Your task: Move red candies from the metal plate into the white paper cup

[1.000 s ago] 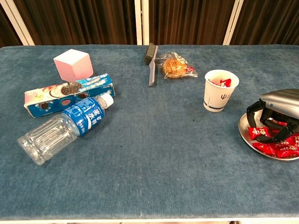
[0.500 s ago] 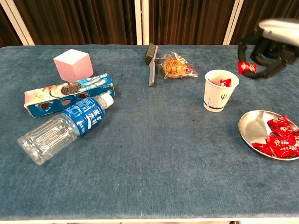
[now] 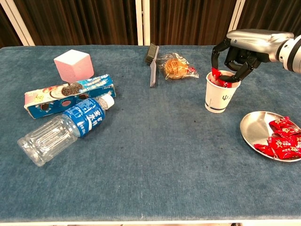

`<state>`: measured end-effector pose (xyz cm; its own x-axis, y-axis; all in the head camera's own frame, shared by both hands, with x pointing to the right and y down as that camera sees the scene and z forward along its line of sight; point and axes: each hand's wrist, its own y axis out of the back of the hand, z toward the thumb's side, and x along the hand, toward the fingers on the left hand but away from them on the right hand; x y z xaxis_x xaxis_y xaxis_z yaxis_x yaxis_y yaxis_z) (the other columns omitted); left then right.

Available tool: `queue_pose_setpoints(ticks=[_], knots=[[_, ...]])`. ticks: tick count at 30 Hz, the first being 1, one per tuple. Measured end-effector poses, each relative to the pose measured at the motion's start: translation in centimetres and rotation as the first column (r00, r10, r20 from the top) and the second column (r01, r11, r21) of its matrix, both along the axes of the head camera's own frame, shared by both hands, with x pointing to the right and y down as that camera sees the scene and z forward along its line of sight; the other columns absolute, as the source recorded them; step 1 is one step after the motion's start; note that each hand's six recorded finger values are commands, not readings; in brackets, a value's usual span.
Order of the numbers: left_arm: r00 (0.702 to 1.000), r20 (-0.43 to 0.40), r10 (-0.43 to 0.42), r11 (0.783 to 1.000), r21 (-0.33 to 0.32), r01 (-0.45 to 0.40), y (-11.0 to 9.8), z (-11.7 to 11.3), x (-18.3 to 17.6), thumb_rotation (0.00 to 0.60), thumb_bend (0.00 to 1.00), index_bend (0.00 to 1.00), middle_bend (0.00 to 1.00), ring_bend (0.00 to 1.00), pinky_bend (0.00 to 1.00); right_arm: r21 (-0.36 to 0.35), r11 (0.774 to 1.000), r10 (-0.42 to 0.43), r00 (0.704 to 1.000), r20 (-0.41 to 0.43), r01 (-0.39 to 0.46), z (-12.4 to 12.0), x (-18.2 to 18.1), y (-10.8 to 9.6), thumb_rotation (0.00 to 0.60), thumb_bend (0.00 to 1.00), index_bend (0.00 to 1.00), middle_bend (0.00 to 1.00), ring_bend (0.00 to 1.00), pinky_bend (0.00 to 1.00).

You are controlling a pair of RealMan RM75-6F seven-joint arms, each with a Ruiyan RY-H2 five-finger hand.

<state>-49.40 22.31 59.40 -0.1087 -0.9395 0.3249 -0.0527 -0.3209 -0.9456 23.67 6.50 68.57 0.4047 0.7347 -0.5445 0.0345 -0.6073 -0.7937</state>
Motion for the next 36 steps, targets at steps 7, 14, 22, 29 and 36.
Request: queue_pose_setpoints(ticks=[7, 14, 22, 29, 36], knots=[[1.0, -0.003, 0.004, 1.0, 0.002, -0.004, -0.1, 0.1, 0.1, 0.6, 0.0, 0.09, 0.09, 0.0, 0.0, 0.043, 0.999, 0.006, 1.0, -0.002, -0.006, -1.3, 1.2, 0.2, 0.6, 0.51, 0.42, 0.93, 1.0, 1.0], [1.0, -0.012, 0.006, 1.0, 0.002, -0.006, -0.2, 0.3, 0.3, 0.6, 0.0, 0.09, 0.09, 0.0, 0.0, 0.11, 0.994, -0.01, 0.995, -0.101, 0.021, -4.2, 6.5, 2.8, 0.6, 0.4, 0.49, 0.93, 1.0, 1.0], [0.999, -0.023, 0.029, 0.999, 0.016, -0.029, -0.6, 0.1, 1.1, 0.6, 0.0, 0.09, 0.09, 0.0, 0.0, -0.002, 0.996, -0.091, 0.959, -0.268, 0.093, -3.6, 11.6, 8.0, 0.6, 0.39, 0.52, 0.93, 1.0, 1.0], [0.999, -0.022, 0.031, 0.999, 0.02, -0.031, -0.3, -0.1, 1.3, 0.6, 0.0, 0.09, 0.09, 0.0, 0.0, -0.051, 0.994, -0.113, 0.94, -0.322, 0.102, -1.2, 12.6, 8.5, 0.6, 0.39, 0.52, 0.93, 1.0, 1.0], [1.0, -0.015, 0.015, 1.0, 0.016, -0.015, 0.0, -0.2, 0.8, 0.6, 0.0, 0.09, 0.09, 0.0, 0.0, -0.07, 0.991, -0.131, 0.939, -0.319, 0.114, 0.3, 11.4, 7.8, 0.6, 0.39, 0.52, 0.93, 1.0, 1.0]])
